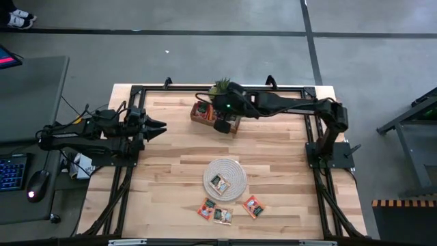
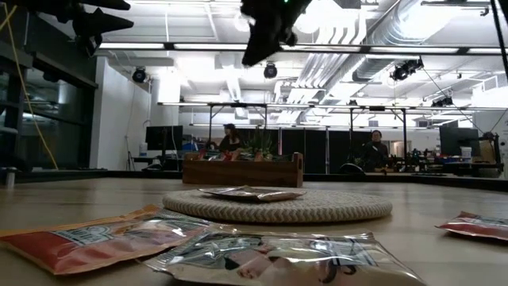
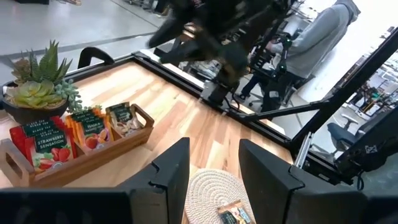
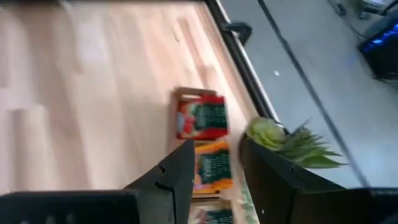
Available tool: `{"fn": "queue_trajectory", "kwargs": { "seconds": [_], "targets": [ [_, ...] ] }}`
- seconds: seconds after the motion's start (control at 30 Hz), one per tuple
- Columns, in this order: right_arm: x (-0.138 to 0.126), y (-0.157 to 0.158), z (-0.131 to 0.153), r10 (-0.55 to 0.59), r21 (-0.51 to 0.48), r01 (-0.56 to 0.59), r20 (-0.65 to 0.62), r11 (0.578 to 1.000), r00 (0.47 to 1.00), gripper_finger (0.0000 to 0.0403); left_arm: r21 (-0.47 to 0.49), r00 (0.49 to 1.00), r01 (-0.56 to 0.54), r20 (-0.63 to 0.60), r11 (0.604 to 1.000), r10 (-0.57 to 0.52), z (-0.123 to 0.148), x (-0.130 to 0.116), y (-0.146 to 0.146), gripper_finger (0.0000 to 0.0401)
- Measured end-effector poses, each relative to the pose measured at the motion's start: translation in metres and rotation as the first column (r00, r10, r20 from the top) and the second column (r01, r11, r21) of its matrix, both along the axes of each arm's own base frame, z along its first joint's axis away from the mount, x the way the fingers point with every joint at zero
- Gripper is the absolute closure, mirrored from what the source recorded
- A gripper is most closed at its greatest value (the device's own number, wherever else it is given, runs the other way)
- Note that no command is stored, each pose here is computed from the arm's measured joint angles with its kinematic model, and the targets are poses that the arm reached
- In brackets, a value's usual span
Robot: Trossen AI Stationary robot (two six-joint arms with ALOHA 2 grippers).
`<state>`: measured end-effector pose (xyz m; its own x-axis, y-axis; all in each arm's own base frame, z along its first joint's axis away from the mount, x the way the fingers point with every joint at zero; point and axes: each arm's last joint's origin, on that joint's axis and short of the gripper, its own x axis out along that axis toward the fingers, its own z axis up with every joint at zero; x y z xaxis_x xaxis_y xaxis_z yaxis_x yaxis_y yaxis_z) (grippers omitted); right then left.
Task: Pick & Place Tea
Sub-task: Put the light brown tea bag into the right section of the wooden organizer
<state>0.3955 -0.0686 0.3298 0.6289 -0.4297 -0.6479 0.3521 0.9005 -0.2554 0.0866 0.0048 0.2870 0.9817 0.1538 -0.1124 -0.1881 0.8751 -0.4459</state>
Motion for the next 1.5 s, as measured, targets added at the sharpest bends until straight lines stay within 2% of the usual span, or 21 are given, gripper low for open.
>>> {"fn": "queue_trajectory", "kwargs": {
  "seconds": [0.23,0.47,0.6,0.77,0.9,1.07,1.13,1.27,1.5],
  "targets": [
    [-0.012,0.028,0.018,-0.005,0.138,-0.006,0.079,0.990,0.997,0.0287,-0.071,0.999,-0.032,-0.039,0.997,0.029,-0.004,0.007,0.001,0.0264],
    [-0.019,0.057,0.015,0.012,0.315,-0.025,0.043,0.949,0.999,0.0345,-0.138,0.992,0.009,-0.126,0.990,-0.026,-0.012,0.027,-0.001,0.0264],
    [-0.024,0.078,0.011,0.039,0.329,-0.031,-0.019,0.944,0.999,0.0393,-0.174,0.980,0.038,-0.186,0.984,-0.071,-0.018,0.043,-0.002,0.0264],
    [-0.035,0.102,0.004,0.018,0.293,0.019,-0.121,0.956,0.992,0.0400,-0.250,0.967,0.064,-0.223,0.966,-0.122,-0.027,0.066,-0.004,0.0264],
    [-0.041,0.123,-0.015,0.019,0.301,0.035,-0.175,0.953,0.984,0.0401,-0.289,0.962,0.103,-0.215,0.952,-0.170,-0.031,0.084,-0.011,0.0264],
    [-0.051,0.154,-0.063,0.044,0.383,0.038,-0.202,0.923,0.978,0.0402,-0.354,0.955,0.071,-0.247,0.933,-0.167,-0.043,0.101,-0.030,0.0264],
    [-0.055,0.167,-0.083,0.045,0.418,0.036,-0.182,0.908,0.982,0.0402,-0.380,0.951,0.054,-0.264,0.923,-0.164,-0.048,0.105,-0.041,0.0264],
    [-0.061,0.183,-0.105,0.049,0.482,-0.001,-0.087,0.876,0.995,0.0402,-0.434,0.955,0.012,-0.263,0.901,-0.139,-0.058,0.116,-0.065,0.0264],
    [-0.060,0.185,-0.126,0.082,0.554,-0.080,0.021,0.829,0.996,0.0403,-0.517,0.973,-0.036,-0.213,0.855,-0.088,-0.085,0.140,-0.103,0.0264]
  ]
}}
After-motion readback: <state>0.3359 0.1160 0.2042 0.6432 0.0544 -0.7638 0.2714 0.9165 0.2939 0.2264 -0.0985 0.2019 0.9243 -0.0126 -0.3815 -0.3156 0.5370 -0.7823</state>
